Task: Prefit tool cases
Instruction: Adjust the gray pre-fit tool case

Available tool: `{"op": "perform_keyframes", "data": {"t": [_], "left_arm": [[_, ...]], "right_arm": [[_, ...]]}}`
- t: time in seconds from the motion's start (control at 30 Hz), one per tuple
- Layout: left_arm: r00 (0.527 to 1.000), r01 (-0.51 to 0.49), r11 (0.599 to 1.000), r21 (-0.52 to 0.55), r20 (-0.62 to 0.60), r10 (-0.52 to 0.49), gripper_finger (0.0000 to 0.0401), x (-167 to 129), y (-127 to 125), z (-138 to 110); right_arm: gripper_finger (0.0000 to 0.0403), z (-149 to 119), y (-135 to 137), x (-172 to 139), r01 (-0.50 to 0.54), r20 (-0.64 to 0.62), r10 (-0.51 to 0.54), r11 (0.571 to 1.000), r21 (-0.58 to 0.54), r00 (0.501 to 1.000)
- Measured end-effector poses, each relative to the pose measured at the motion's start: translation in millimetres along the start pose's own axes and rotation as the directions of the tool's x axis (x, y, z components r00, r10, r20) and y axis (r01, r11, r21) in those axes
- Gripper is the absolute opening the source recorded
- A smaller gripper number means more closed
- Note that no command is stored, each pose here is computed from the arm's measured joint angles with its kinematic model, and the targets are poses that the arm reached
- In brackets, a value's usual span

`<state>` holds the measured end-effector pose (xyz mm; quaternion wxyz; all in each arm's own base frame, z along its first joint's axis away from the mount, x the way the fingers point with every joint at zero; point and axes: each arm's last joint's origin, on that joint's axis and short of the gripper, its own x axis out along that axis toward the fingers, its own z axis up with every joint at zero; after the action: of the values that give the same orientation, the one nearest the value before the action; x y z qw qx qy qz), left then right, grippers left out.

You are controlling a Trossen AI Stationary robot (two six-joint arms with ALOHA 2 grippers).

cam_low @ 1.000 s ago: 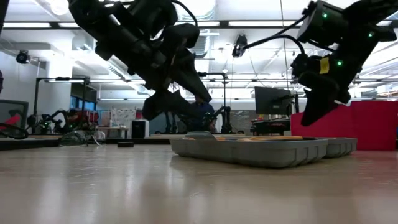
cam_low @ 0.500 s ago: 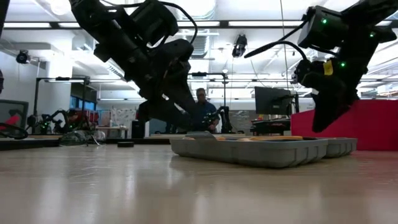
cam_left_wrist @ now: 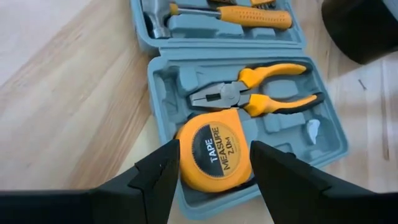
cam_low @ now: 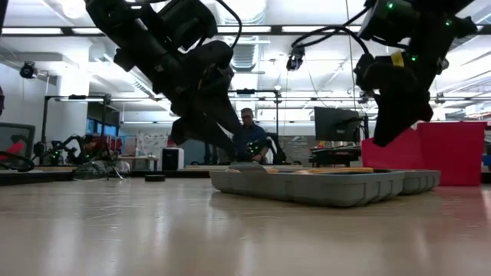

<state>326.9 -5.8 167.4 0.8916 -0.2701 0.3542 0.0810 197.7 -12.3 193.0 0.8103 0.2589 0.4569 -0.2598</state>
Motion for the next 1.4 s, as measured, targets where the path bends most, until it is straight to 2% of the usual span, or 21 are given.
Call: {"op": "perform_keyframes", "data": {"t": [0.1,0.17,0.4,0.47,0.6,0.77,0.87,1.1,1.4], "left_arm": [[1.0,0.002,1.0,0.0,0.004,-0.002,0.0204,-1,0,1],[1.0,0.003,1.0,0.0,0.004,-0.003,0.0204,-1,0,1],[1.0,-0.001,1.0,0.023,0.006,0.0,0.0204,-1,1,2],[1.0,-0.002,1.0,0.03,0.006,0.002,0.0204,-1,2,2],[1.0,-0.017,0.999,0.043,-0.016,0.017,0.0204,-2,3,0],[0.996,-0.071,0.995,0.065,-0.042,0.073,0.0204,-11,5,-2],[0.993,-0.114,0.991,0.067,-0.012,0.115,0.0204,-20,4,1],[0.968,-0.216,0.975,0.049,0.144,0.207,0.0204,-48,4,8],[0.914,-0.299,0.954,-0.033,0.279,0.296,0.0204,-81,12,1]], "right_arm": [[0.0071,1,-2,-4,0.05,-0.008,-0.05,0.999,-0.008,0.999],[0.0065,3,0,-5,0.046,-0.002,-0.046,0.999,-0.011,0.999],[0.005,13,7,-14,-0.012,0.017,0.014,0.996,-0.091,1.0],[0.0049,16,11,-16,-0.063,0.019,0.066,0.989,-0.137,0.998],[0.0057,17,19,-13,-0.199,-0.039,0.195,0.955,-0.221,0.98],[0.0077,5,29,-1,-0.274,-0.191,0.216,0.888,-0.369,0.958],[0.0087,-1,34,5,-0.282,-0.229,0.201,0.864,-0.417,0.953],[0.01,-6,42,20,-0.276,-0.289,0.153,0.847,-0.454,0.945],[0.0104,-4,66,25,-0.311,-0.313,0.154,0.774,-0.551,0.937]]}}
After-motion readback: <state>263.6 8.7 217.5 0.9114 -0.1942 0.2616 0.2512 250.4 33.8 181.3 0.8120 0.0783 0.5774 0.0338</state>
